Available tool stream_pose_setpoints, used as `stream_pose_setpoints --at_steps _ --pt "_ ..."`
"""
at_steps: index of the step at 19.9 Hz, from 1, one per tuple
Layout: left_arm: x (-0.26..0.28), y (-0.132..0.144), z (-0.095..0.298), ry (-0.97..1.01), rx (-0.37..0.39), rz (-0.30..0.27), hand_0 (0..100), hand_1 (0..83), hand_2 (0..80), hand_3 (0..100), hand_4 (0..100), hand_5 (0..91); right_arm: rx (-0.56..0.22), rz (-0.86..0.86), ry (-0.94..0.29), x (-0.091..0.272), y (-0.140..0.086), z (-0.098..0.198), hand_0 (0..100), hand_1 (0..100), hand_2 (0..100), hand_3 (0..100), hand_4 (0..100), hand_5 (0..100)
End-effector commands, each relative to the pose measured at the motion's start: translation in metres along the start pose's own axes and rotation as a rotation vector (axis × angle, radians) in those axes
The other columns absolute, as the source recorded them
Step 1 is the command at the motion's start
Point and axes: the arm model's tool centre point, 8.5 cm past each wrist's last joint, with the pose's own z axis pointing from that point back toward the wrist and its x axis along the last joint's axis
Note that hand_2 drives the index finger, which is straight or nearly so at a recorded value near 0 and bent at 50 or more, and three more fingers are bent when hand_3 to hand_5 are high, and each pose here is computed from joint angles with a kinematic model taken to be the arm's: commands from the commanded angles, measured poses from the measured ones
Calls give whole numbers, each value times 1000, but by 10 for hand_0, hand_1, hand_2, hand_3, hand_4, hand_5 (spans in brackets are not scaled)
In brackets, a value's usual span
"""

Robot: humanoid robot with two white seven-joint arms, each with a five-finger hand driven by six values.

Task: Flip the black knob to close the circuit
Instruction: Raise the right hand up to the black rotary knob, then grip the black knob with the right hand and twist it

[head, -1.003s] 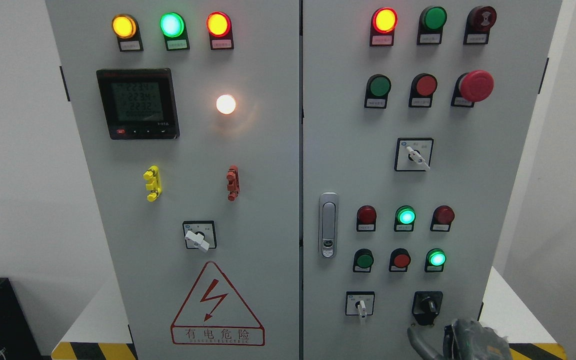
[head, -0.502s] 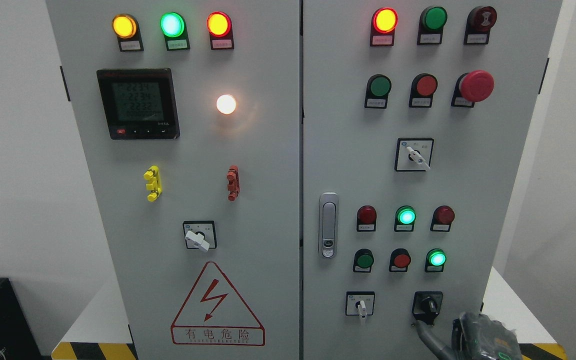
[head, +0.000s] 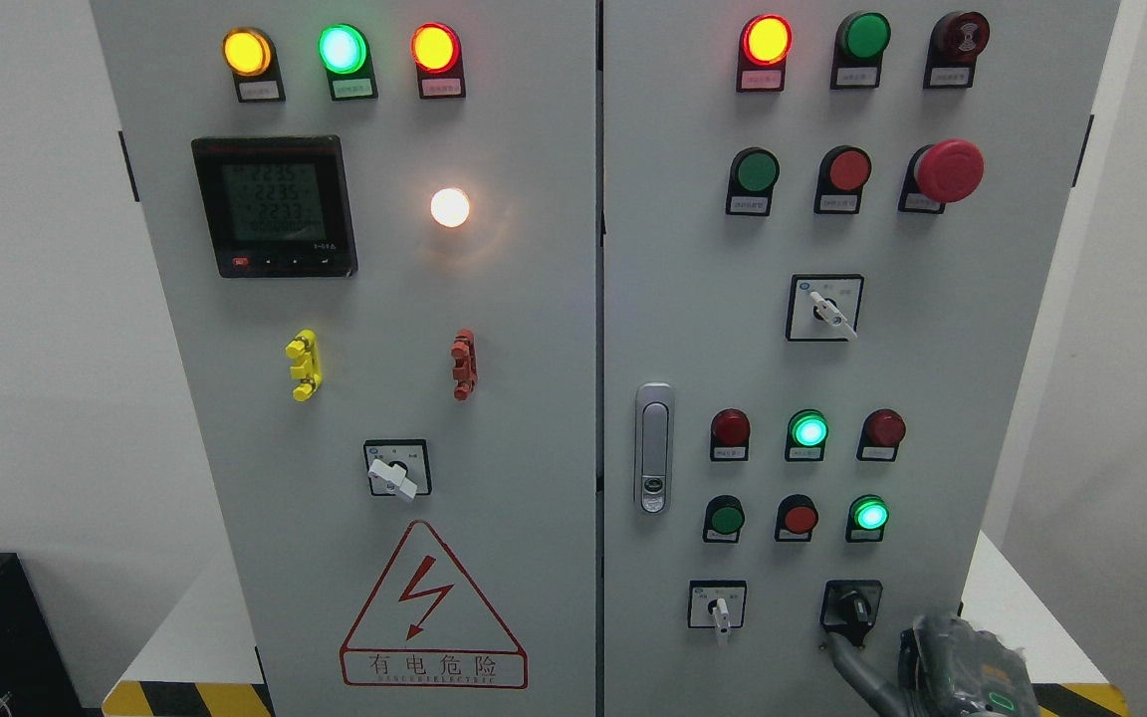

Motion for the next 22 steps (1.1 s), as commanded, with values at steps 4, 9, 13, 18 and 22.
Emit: stream_pose_setpoints --at_steps 4,9,13,18,22 --pt "-14 1 2 21 1 1 120 556 0 0 0 0 9 9 15 -2 3 -6 0 18 893 1000 920 938" --pt "-14 1 2 20 1 1 120 556 0 0 0 0 5 5 17 -2 1 -7 0 22 893 1000 921 938" --pt "-14 1 2 20 1 1 120 556 0 0 0 0 8 3 23 -3 1 -7 0 23 893 1000 922 939" --pt "-14 1 2 21 1 1 120 556 0 0 0 0 9 2 24 -3 2 -7 0 24 892 1000 922 941" --pt "-14 1 2 21 1 1 120 556 0 0 0 0 6 -2 26 -5 0 -8 0 25 891 1000 922 941"
